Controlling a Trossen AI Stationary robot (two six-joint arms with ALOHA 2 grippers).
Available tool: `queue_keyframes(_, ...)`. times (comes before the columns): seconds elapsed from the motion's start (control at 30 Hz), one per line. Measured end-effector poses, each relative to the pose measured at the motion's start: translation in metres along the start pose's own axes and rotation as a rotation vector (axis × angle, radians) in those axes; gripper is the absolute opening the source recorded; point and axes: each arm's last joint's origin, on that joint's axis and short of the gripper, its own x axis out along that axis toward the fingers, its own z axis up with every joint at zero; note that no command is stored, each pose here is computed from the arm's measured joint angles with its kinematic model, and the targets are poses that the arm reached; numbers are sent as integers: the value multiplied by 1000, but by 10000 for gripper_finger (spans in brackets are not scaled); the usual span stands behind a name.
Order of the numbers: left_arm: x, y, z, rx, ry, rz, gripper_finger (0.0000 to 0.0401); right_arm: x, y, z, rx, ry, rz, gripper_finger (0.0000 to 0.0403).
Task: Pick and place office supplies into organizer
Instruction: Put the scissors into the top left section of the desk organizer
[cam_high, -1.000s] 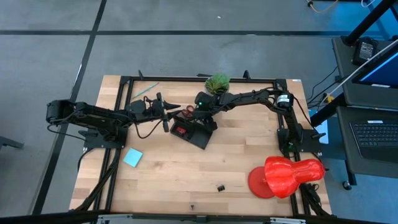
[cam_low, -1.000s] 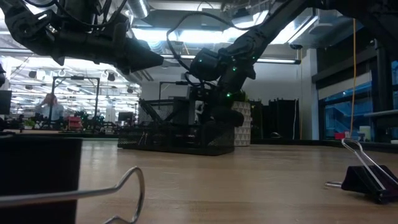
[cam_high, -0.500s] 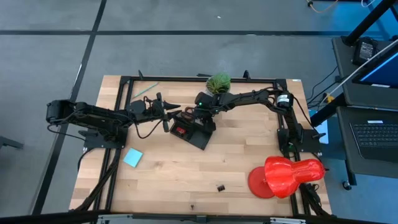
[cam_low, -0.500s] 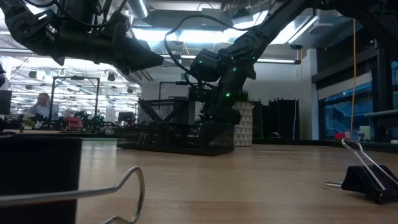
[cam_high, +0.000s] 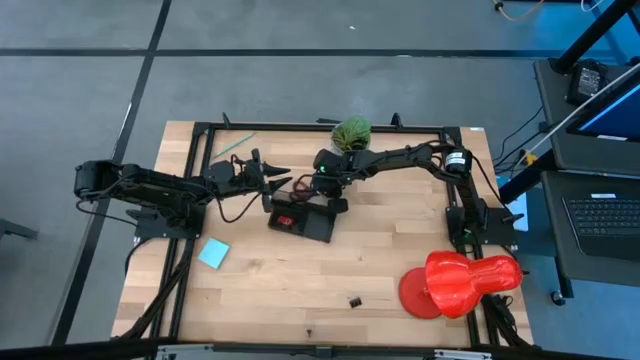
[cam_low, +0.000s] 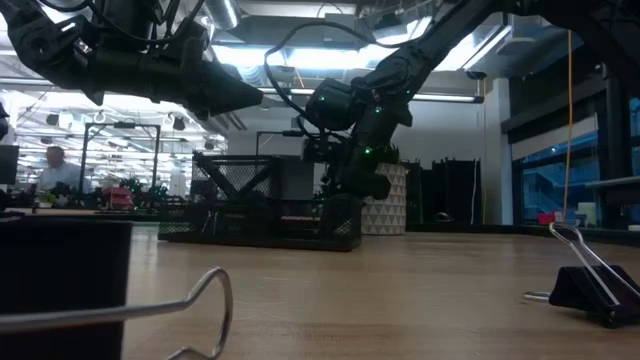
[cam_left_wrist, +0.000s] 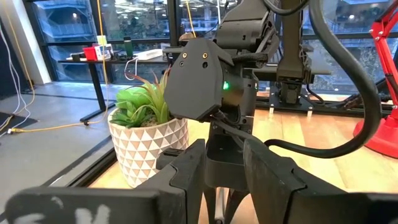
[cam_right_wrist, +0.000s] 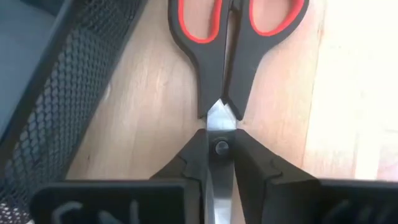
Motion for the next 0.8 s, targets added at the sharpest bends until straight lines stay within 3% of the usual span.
queue_keyframes(0.4, 0, 0, -4, 3, 37, 0, 106, 0, -1, 1, 0, -8, -7, 54)
queue_keyframes(0.8, 0, 0, -5, 5, 55, 0, 107, -20, -14, 26, -15, 1, -41, 54)
